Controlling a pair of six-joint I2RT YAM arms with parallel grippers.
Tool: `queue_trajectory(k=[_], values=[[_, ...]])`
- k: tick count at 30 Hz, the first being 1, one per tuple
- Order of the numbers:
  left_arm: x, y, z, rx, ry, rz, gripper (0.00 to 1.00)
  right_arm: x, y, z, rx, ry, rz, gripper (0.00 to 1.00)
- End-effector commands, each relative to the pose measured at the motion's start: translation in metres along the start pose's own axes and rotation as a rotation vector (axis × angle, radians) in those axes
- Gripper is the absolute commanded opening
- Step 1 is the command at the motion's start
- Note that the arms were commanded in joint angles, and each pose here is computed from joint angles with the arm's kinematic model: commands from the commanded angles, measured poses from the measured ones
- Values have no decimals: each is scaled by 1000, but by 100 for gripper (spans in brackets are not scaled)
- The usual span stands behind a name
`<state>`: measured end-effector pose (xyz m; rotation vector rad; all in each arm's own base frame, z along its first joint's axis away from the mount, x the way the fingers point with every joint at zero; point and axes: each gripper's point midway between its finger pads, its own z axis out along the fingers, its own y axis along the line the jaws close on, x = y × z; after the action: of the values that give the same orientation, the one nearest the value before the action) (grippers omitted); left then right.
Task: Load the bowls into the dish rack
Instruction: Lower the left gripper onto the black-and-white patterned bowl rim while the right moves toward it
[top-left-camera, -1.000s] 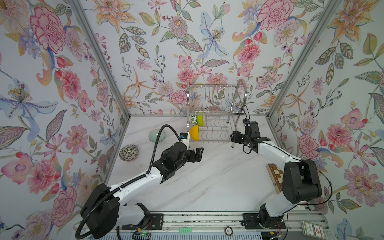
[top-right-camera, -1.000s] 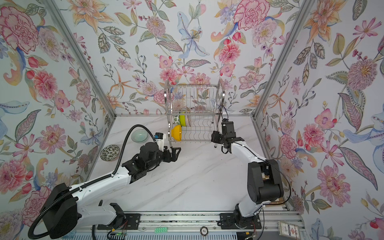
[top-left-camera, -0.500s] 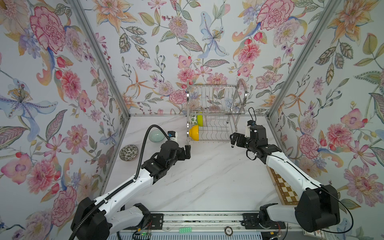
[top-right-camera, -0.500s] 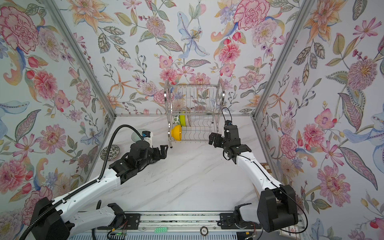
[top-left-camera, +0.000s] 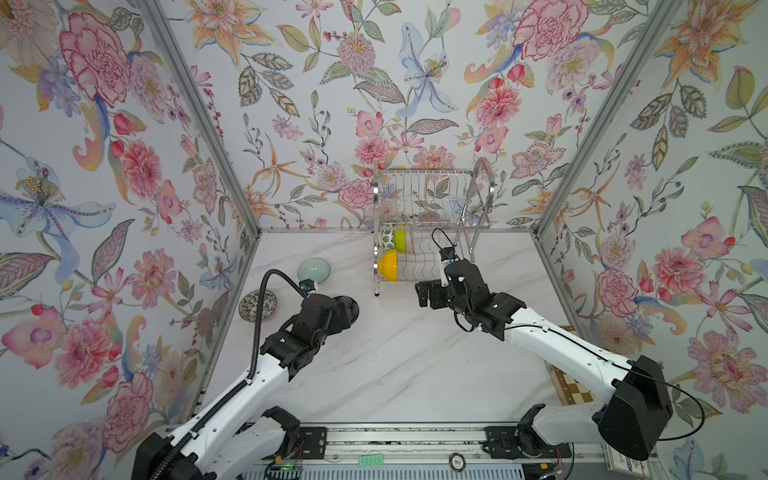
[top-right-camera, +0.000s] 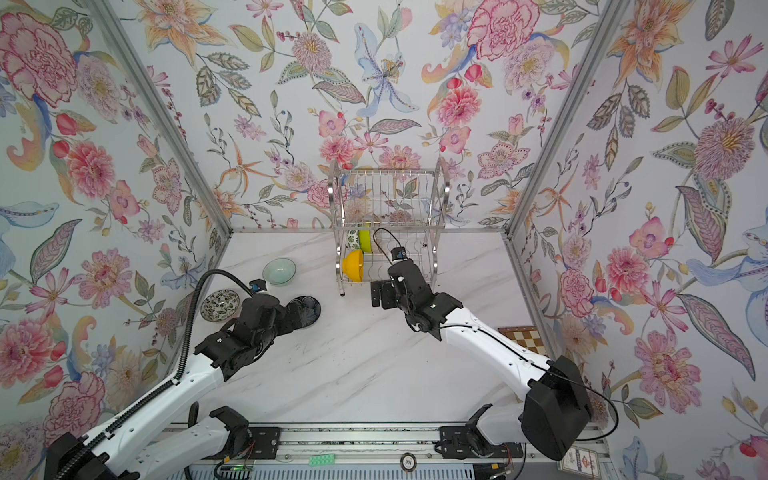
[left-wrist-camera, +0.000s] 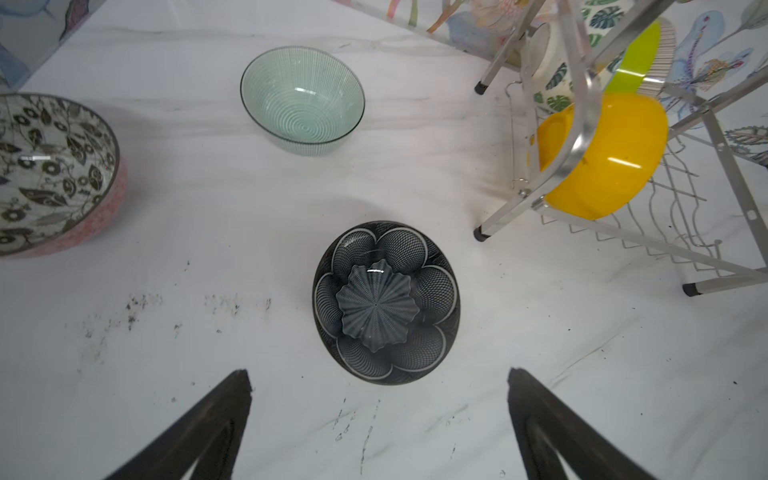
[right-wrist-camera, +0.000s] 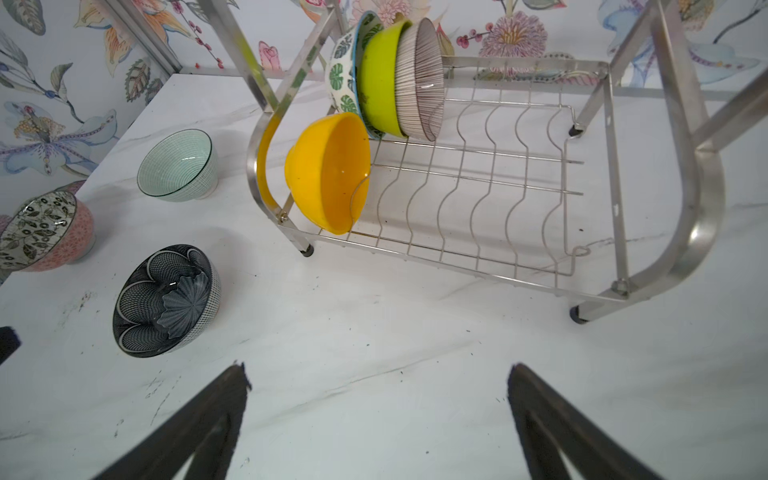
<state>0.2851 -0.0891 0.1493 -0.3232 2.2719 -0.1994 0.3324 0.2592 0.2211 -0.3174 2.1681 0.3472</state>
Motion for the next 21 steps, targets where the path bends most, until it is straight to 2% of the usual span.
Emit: queue_trajectory(k=[1, 4, 8, 13, 21], values=[[22, 5, 9, 28, 76, -85, 97, -2, 13, 2, 107, -1, -159, 99], [29, 9, 16, 21, 90, -108, 93, -1, 33, 4, 131, 13, -263, 99], [41, 20, 29, 20, 126, -172, 85, -5, 41, 8, 192, -12, -314, 99], [49, 26, 44, 33, 163, -245, 76, -4, 53, 12, 156, -2, -330, 99], [54, 24, 67, 22, 222, -253, 62, 13, 50, 16, 136, 23, -347, 99]])
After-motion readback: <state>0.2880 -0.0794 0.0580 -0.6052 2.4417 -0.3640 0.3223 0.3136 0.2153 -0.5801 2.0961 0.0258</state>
